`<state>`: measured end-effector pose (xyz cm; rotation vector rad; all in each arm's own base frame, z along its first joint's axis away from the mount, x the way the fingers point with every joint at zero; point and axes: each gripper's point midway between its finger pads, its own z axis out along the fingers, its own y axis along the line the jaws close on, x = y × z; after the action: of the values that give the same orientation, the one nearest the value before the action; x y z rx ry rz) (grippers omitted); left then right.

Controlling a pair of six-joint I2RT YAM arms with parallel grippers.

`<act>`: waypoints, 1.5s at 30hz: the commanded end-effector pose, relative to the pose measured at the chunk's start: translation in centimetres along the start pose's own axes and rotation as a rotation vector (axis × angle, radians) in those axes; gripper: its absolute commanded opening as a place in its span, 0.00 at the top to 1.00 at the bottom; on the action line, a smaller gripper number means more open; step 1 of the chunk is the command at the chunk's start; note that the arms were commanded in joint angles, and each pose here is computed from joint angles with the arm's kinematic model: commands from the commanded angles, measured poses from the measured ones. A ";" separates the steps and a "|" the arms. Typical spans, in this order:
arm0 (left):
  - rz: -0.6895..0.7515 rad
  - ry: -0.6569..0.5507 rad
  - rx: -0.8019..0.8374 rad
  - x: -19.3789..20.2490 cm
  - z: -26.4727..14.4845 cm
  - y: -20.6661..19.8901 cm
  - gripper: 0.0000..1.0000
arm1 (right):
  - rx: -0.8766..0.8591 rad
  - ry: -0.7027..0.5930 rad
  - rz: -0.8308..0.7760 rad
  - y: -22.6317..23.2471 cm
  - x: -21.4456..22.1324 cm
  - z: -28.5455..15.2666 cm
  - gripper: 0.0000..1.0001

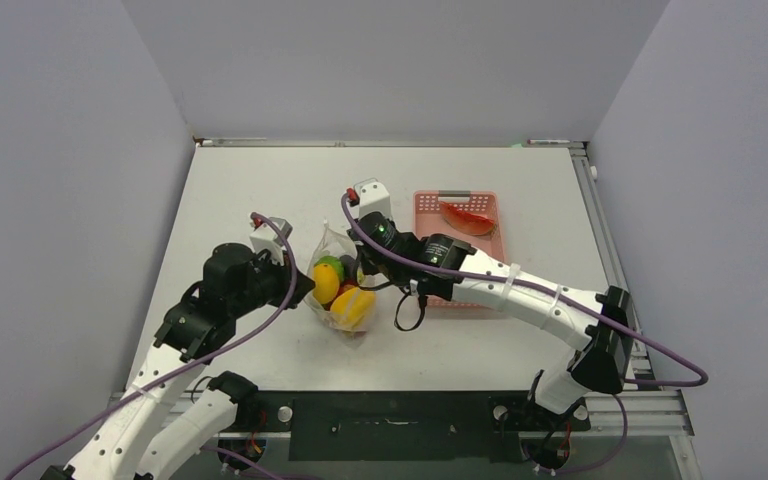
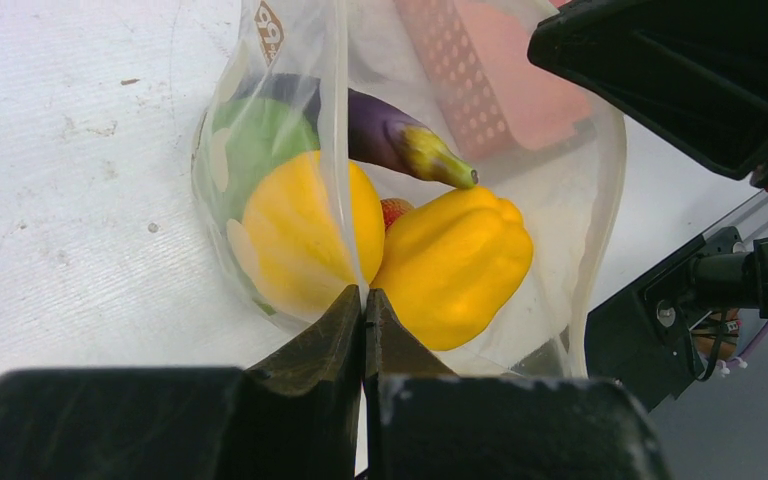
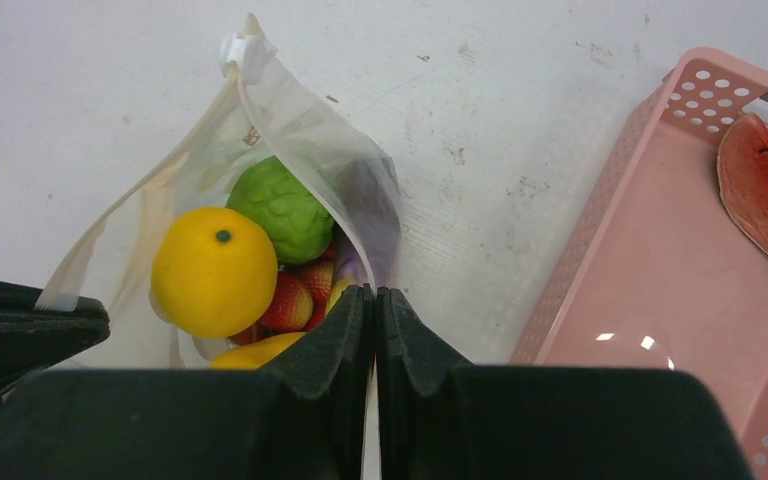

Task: Place the food in the zip-top bag and seal the zipper
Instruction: Pick up the fake fruit from the bin.

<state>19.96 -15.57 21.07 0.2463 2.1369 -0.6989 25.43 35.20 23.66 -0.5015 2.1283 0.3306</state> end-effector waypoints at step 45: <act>0.019 -0.074 0.022 -2.1 -0.2 -0.6 1.00 | 0.179 -0.244 0.136 -9.5 -6.0 -6.7 0.35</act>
<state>20.29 -15.53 21.77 0.2342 2.1262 -0.6923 27.19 28.81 30.14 -0.2754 1.9787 0.3220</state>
